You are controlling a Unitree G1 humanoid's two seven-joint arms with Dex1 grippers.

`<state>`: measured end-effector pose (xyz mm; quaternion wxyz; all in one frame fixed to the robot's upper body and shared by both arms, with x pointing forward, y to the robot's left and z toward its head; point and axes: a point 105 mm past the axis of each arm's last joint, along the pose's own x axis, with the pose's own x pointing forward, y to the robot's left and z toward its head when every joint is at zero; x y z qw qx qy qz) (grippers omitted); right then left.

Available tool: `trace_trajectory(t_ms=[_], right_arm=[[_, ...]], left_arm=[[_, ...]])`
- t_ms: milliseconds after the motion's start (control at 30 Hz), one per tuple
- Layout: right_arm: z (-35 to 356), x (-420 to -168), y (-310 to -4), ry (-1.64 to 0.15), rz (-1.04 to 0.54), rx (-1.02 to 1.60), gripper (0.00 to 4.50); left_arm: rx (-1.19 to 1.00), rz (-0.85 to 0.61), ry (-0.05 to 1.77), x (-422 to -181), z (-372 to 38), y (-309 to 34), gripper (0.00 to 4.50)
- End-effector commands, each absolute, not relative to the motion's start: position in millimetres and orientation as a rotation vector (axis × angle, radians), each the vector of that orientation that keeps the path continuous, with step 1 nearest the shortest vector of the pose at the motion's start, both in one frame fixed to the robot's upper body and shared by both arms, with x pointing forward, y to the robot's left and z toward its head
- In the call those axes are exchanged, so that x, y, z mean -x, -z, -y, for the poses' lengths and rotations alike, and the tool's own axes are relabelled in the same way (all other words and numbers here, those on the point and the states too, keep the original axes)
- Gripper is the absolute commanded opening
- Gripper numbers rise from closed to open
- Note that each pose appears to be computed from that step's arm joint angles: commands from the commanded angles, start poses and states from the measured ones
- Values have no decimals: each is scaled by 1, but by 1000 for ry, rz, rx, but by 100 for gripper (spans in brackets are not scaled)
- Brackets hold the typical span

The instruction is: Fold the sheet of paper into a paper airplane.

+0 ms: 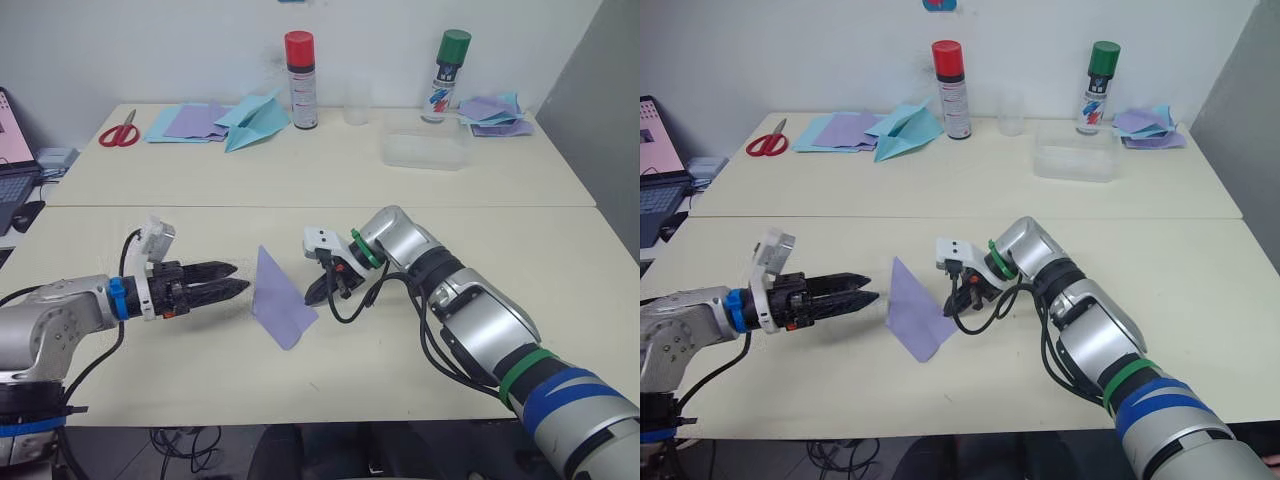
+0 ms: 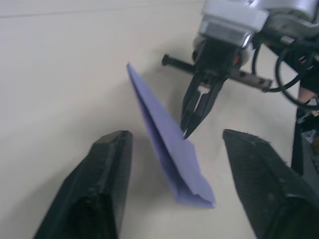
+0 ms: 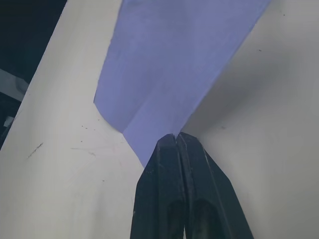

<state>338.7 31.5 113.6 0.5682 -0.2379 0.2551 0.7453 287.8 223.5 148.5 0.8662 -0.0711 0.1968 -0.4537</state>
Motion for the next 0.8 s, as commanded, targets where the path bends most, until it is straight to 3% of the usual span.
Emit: trace_trajectory(t_ms=[33,300,400,767,800], right_arm=[[-37,-337,-126,-1784,-546,561,0],[-41,-335,-128,-1785,-530,554,0],[-41,-336,-128,-1775,-530,552,0],[-42,-339,-131,-1750,-509,523,0],[-43,-340,-133,-1752,-492,515,19]], left_arm=[[126,-375,961,-297,-217,-154,404],[123,-400,1020,-307,-199,-146,404],[125,-421,1038,-302,-201,-144,348],[141,-410,1057,-298,-204,-147,3],[140,-416,1051,-298,-204,-146,0]])
